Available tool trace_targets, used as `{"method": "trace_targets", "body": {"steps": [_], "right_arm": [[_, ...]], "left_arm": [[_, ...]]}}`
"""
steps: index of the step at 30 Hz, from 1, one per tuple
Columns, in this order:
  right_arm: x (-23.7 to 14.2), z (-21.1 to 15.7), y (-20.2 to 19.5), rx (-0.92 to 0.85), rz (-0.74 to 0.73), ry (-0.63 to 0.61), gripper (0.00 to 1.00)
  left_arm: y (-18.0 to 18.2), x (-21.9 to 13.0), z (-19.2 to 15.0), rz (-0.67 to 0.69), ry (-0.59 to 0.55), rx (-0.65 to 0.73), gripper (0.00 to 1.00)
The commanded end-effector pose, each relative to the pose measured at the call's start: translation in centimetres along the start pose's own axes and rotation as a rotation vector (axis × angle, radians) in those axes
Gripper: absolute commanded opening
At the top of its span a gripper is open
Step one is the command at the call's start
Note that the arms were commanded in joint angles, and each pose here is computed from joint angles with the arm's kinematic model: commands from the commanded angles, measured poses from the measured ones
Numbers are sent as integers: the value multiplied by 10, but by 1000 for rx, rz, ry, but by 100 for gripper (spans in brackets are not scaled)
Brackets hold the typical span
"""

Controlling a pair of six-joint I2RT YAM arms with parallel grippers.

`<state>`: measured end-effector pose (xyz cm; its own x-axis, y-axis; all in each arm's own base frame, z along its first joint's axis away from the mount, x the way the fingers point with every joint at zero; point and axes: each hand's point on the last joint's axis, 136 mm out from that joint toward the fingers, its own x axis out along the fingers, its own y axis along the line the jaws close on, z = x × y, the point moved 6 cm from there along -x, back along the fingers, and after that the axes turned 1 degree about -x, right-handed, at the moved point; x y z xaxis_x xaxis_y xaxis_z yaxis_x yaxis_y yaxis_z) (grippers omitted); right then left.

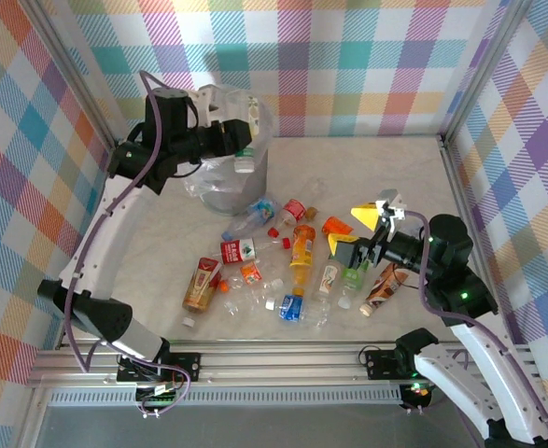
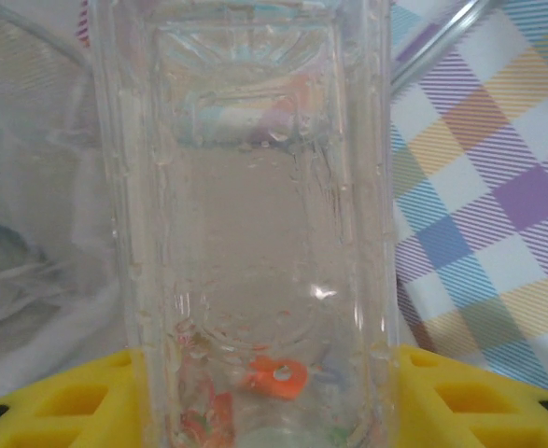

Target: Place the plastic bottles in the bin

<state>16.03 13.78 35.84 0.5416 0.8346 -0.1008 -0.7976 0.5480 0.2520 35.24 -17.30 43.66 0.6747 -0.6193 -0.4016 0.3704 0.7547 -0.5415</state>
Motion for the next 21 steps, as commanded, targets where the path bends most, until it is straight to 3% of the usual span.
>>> {"method": "trace_targets", "body": {"steps": [1,10,21], "right_arm": [[-3,11,6,-81,27,-46,100],[0,7,7,-58,54,-17,100],[-5,11,10,-31,41,1,100]], "left_arm": [[11,-3,14,25,-10,4,54],[48,16,52,134,-64,11,54],[89,59,62,288,10,102,55]]}}
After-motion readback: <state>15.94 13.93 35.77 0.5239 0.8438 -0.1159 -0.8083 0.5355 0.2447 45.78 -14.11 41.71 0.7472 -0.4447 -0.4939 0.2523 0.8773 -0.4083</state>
